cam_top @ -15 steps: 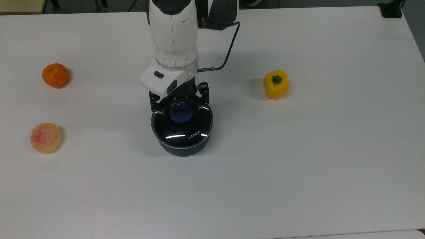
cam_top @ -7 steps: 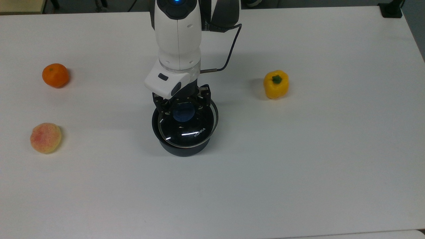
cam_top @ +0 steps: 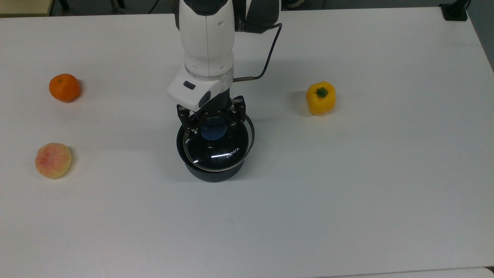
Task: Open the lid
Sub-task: 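Close the gripper on the blue knob of the glass lid, then lift the glass lid off the saucepan and carry it past the handle, then lower the glass lid onto the table beside the saucepan handle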
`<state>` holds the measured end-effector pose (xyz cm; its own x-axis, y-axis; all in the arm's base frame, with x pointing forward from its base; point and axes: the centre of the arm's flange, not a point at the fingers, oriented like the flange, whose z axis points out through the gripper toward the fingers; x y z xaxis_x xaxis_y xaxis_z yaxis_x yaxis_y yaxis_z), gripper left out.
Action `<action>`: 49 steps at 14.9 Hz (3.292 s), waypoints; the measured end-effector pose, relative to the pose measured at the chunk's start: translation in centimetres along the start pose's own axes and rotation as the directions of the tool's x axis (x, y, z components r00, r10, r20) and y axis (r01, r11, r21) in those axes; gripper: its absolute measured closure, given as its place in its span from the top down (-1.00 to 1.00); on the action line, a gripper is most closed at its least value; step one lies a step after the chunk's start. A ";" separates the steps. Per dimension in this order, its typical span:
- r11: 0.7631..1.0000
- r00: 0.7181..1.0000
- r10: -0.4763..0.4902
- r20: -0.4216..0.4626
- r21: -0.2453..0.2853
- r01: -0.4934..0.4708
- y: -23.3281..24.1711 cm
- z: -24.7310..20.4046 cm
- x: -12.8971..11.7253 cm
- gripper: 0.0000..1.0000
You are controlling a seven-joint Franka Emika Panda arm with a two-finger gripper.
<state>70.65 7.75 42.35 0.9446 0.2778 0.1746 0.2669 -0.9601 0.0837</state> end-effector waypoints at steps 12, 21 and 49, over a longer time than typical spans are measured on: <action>1.000 0.998 -0.006 0.064 -0.010 0.007 1.5 -11.8 -6.2 0.22; 0.992 0.903 -0.112 0.415 0.093 0.081 3.0 -13.2 -17.4 0.22; 0.984 0.928 -0.173 0.330 0.016 0.178 -0.2 3.7 -25.3 0.22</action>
<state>47.41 0.76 34.28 0.8932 0.4133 -0.1768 0.4338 -0.8957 0.0975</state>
